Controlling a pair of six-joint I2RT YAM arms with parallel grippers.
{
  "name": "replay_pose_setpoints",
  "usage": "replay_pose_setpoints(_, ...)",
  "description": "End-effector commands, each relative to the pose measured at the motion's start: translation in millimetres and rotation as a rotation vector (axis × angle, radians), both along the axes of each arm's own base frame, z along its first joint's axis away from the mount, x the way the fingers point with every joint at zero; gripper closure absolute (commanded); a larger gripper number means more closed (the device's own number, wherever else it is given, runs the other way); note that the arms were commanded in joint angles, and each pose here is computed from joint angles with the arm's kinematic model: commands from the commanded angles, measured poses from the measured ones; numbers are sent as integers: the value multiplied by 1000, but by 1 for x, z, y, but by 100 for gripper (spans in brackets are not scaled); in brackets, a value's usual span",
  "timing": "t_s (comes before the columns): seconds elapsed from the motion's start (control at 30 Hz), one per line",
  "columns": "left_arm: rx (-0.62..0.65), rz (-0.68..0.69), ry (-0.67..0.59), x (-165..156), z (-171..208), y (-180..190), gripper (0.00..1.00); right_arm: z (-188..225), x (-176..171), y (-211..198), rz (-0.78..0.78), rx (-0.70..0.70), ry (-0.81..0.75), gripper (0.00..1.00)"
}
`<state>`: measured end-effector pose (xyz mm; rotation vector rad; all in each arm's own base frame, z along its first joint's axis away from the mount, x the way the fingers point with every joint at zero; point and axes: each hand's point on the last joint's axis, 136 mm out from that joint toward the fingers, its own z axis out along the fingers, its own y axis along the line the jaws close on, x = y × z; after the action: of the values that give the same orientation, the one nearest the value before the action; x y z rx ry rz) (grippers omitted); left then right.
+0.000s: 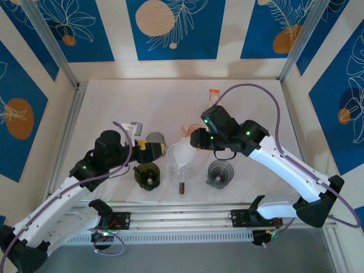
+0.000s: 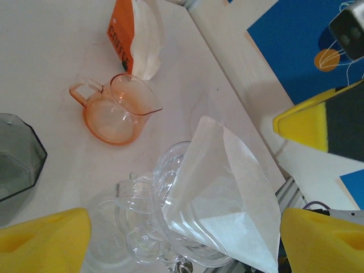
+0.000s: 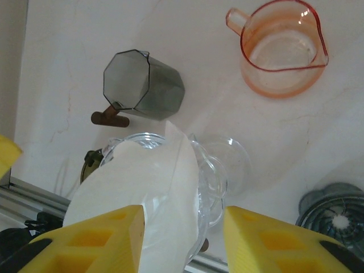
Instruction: Place the coffee filter in the dripper
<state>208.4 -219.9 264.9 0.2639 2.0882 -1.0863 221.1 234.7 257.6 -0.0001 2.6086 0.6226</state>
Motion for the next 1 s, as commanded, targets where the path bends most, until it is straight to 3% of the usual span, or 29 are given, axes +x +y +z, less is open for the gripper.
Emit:
replay_pose_setpoints(0.0,-2,46,-29,1,12,8,13,-12,-7,-5,-66,25,84,58)
replay_pose_setpoints(0.2,4,35,-20,-2,8,8,12,-25,-13,10,-31,84,117,60)
replay_pose_setpoints(0.33,8,15,-1,-2,5,4,12,-30,-16,12,-9,60,146,67)
replay_pose_setpoints(0.53,9,-16,14,-1,2,-4,12,-30,-15,16,49,-29,146,91)
replay_pose_setpoints(0.67,31,-37,21,0,0,-7,12,-21,-8,16,90,-119,105,100)
replay_pose_setpoints(0.97,74,-82,41,3,-14,-16,9,-28,1,18,180,-363,54,100)
